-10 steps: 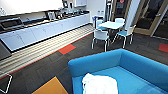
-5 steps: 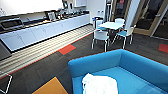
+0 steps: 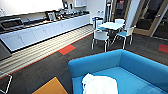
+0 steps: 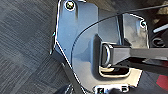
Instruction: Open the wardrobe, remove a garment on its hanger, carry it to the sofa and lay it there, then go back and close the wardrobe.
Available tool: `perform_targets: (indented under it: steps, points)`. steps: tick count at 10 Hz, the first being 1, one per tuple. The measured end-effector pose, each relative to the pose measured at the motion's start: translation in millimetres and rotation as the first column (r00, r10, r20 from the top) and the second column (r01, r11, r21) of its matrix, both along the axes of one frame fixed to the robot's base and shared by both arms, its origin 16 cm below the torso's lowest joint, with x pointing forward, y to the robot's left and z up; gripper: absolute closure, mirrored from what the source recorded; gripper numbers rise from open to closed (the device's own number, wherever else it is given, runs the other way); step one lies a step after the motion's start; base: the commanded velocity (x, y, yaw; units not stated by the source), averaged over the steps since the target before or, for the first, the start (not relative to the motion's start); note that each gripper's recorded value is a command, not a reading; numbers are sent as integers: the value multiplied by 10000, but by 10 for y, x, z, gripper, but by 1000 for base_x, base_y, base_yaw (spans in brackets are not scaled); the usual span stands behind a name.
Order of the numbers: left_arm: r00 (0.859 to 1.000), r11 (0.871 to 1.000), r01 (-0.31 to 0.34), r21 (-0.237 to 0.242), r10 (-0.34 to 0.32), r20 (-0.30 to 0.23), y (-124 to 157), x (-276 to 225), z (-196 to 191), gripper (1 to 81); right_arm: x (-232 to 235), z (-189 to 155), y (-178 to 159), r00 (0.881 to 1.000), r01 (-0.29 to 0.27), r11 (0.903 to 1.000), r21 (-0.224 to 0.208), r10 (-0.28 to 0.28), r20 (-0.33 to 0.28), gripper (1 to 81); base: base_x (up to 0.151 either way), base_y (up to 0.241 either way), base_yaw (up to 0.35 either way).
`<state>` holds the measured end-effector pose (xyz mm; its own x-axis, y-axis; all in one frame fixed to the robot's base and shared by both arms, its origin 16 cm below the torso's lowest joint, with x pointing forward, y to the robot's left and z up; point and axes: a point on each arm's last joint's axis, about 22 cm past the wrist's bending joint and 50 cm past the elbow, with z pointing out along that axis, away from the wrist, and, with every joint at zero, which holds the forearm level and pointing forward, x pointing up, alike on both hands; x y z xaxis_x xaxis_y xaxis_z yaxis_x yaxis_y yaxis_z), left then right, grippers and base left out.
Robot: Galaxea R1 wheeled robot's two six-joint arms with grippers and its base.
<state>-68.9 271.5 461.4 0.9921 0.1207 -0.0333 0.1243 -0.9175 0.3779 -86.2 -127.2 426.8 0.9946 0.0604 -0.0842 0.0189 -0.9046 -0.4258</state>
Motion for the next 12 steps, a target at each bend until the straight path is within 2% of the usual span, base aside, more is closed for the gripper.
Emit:
perform_targets:
  steps: [2,4,5,7,9,12]
  points:
    - [10000,9999,-37,-152,37,-7,-207,-66,-67,10,-1,-3,3,10000,-7,10000,-18,7,9,10,0,0,0]
    - [10000,9984,-37,-567,36,-29,-566,-178,-76,10,6,0,3,10000,-11,10000,-26,11,56,10,0,0,0]
    - [10000,9983,-24,-577,29,95,-623,-157,-93,10,46,0,-10,9998,-29,10000,-47,30,189,10,0,0,0]
    - [9987,9994,30,-343,-12,503,-546,-7,-145,10,187,-1,-11,9983,-29,10000,-50,31,588,10,0,0,0]
    - [9985,9994,119,-323,-101,532,-576,2,-160,10,190,4,-15,9980,33,10000,-70,-28,633,10,0,0,0]
    - [9943,9947,929,-437,-904,557,-698,194,-212,10,92,29,-23,9944,837,9963,-171,-824,659,10,0,0,0]
